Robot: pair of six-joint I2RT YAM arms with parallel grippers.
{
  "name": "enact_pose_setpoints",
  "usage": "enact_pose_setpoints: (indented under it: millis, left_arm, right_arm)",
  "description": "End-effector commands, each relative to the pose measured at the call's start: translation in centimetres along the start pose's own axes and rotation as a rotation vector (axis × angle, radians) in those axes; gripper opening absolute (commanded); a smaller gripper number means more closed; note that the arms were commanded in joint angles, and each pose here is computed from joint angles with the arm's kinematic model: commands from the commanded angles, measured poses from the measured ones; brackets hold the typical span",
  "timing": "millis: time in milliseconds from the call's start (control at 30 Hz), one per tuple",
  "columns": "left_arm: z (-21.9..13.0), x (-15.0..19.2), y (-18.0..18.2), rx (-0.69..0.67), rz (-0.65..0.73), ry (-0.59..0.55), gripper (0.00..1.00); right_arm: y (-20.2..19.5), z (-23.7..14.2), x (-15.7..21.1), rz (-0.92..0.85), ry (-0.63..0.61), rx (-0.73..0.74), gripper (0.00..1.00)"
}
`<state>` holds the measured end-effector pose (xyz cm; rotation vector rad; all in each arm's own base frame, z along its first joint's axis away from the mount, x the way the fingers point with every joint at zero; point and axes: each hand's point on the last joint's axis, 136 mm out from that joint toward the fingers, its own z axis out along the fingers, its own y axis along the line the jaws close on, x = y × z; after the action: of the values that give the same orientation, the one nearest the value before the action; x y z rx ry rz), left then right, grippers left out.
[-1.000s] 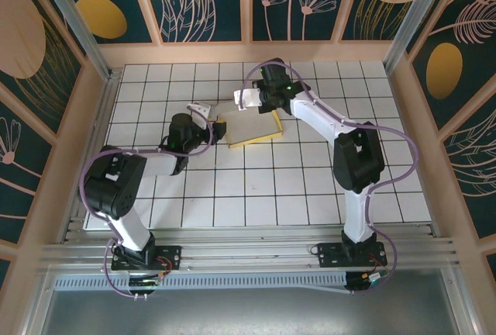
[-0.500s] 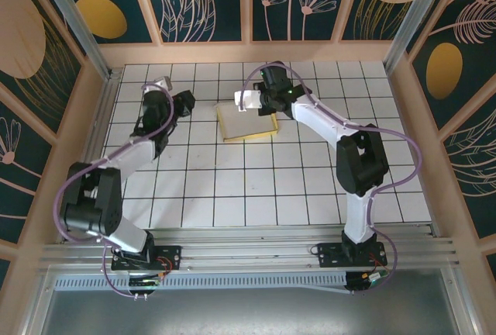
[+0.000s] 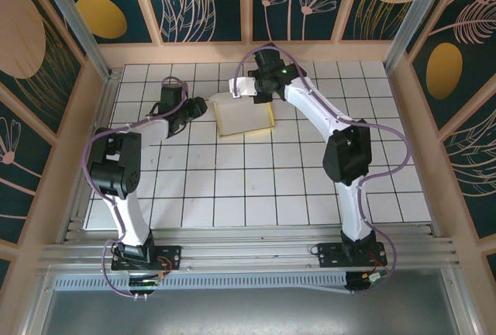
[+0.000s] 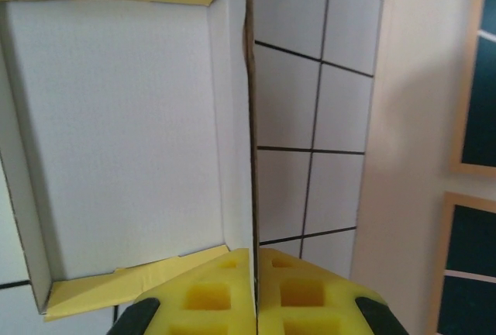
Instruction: Fold the paper box
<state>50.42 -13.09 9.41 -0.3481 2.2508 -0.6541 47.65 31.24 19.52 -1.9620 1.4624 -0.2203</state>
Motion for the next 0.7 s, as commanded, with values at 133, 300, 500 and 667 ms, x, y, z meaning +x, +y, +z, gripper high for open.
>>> enact_pose_setpoints:
  millis: [133,300,500,667]
  left_arm:
    - [-1.1,-0.8,-3.5,0.235,0.038,0.061,0.40]
    - [-1.1,1.1,-4.2,0.311,0.084,0.140,0.37]
    - [-1.1,2.0,-5.8,0.403,0.044,0.198,0.24]
    - [-1.3,3.3,-5.2,0.395,0.018,0.222,0.20]
  right_arm:
    - [2.2,-1.0,0.6,0.037,0.038,-0.151,0.04]
    - [2.6,-1.9,0.8,0.058,0.062,-0.182,0.04]
    - [2.3,-1.6,0.9,0.058,0.071,-0.170,0.03]
    - [2.0,-1.2,1.0,0.070,0.071,-0.154,0.03]
